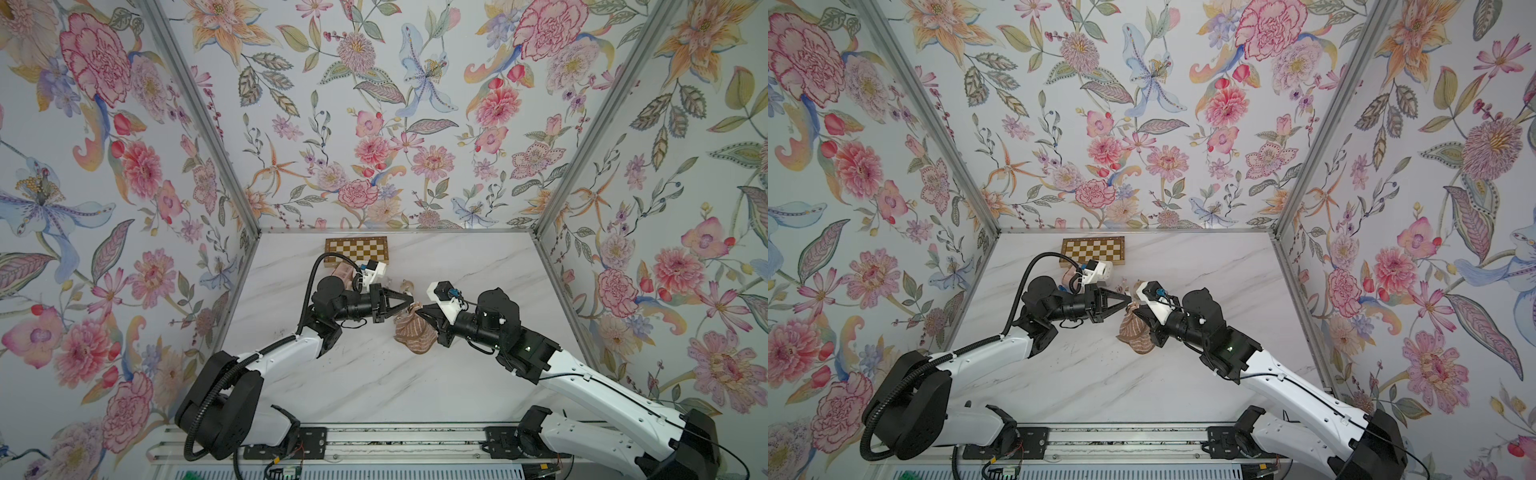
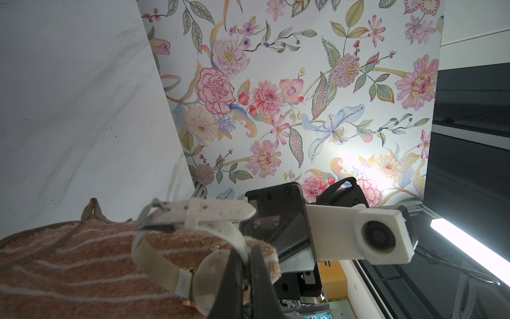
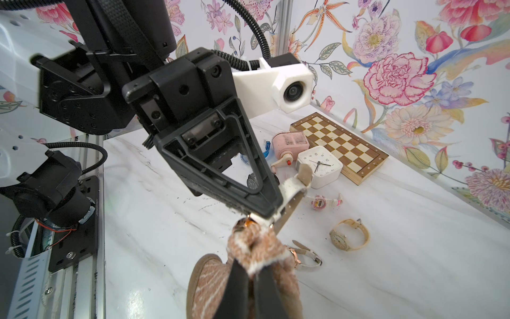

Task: Wipe the watch dial
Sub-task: Wipe the dirt from the watch dial.

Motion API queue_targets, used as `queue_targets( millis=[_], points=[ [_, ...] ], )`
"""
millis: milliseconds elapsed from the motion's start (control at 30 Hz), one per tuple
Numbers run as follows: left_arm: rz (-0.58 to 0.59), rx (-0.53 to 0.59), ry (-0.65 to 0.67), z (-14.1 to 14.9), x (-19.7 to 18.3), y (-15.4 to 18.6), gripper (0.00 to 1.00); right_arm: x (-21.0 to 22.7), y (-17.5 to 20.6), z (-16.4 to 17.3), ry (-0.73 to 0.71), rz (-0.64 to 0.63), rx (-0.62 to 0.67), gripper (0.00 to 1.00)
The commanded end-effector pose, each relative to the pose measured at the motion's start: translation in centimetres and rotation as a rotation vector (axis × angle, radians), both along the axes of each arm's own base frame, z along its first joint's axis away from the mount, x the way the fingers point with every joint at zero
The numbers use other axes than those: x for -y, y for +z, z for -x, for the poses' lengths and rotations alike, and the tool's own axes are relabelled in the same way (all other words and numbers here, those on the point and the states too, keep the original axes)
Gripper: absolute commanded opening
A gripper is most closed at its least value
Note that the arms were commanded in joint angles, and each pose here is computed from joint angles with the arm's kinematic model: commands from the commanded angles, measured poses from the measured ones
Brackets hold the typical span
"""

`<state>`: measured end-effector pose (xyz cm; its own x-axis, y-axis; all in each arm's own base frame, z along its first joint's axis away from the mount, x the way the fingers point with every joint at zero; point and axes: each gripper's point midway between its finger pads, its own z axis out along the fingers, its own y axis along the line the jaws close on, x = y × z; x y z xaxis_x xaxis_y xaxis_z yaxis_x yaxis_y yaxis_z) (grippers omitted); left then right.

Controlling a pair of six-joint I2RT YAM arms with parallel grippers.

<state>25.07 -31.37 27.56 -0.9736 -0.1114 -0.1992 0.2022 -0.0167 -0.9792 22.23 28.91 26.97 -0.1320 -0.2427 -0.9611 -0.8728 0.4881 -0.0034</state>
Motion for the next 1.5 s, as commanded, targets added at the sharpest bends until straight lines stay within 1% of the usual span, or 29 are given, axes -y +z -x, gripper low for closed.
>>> queue_targets(
  millis=[0,533,633,800,900,1233,1333,1467],
  points=[
    [0.020,0.072,-0.027,0.9,0.3,2.1,0.00,0.0,0.5,-0.3,-0.020,-0.022,0.008,0.00],
    [0.025,0.082,-0.011,0.8,0.2,3.0,0.00,0.2,-0.7,0.2,-0.018,-0.025,-0.029,0.00],
    [0.027,0.079,-0.006,0.7,0.1,2.9,0.00,0.1,-0.2,0.3,-0.017,-0.035,-0.026,0.00],
    [0.030,0.077,-0.002,0.7,0.1,2.8,0.00,-0.1,2.1,0.7,-0.015,-0.063,0.011,0.00],
    [0.033,0.075,-0.001,0.7,0.1,2.8,0.00,-0.3,2.4,0.8,-0.009,-0.065,0.014,0.00],
    [0.031,0.083,-0.001,1.0,-0.1,3.3,0.00,-0.4,-0.9,0.5,-0.027,-0.033,-0.046,0.00],
    [0.028,0.083,-0.001,1.0,-0.2,3.2,0.00,-0.3,-0.2,0.5,-0.030,-0.042,-0.039,0.00],
    [0.025,0.083,-0.001,1.0,-0.2,3.0,0.00,-0.2,2.0,0.6,-0.031,-0.066,-0.008,0.00]
  ],
)
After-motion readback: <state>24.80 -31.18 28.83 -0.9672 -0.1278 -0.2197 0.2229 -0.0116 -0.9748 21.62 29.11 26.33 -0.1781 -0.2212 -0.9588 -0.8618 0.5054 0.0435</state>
